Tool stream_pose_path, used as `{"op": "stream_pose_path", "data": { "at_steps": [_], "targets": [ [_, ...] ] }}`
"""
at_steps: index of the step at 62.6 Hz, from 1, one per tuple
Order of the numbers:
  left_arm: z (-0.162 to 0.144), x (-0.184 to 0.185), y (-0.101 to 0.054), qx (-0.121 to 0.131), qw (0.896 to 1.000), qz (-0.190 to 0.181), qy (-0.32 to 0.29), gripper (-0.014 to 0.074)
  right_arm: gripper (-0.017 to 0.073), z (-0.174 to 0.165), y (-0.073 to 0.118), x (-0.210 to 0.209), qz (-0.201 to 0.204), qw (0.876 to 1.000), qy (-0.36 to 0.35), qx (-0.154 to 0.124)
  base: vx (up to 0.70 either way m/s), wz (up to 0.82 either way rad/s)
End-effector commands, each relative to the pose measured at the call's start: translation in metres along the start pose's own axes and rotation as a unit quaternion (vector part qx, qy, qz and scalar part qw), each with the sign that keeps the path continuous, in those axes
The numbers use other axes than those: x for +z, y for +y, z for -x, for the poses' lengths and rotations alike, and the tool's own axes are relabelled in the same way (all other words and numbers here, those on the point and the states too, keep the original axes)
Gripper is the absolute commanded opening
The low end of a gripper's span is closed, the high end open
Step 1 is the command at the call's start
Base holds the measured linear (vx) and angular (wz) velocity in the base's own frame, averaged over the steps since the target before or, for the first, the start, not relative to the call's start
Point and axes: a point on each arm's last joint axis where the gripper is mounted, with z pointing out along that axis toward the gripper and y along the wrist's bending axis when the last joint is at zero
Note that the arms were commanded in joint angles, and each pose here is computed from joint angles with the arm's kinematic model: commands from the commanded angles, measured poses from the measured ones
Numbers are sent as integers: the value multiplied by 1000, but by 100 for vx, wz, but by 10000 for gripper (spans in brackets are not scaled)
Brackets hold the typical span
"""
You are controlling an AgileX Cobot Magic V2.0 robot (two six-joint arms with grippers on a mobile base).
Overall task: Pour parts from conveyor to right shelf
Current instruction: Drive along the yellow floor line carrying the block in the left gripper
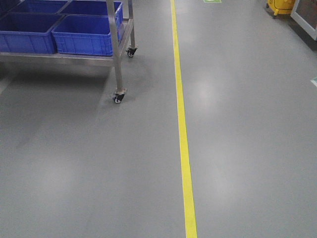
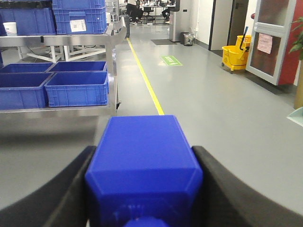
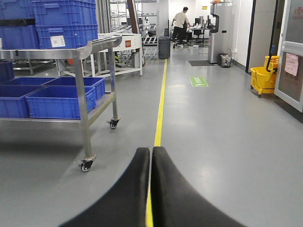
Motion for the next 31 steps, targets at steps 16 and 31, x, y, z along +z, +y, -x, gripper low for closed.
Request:
{"op": "stream_pose_path", "data": {
  "at_steps": [16,31],
  "targets": [
    [16,-5,0,-2,998,-6,-57,-6,-9,1,-1,2,-3,1000,-22,-6,76,-3],
    [16,-5,0,-2,998,-6,-57,-6,-9,1,-1,2,-3,1000,-22,-6,73,-4]
  ]
}}
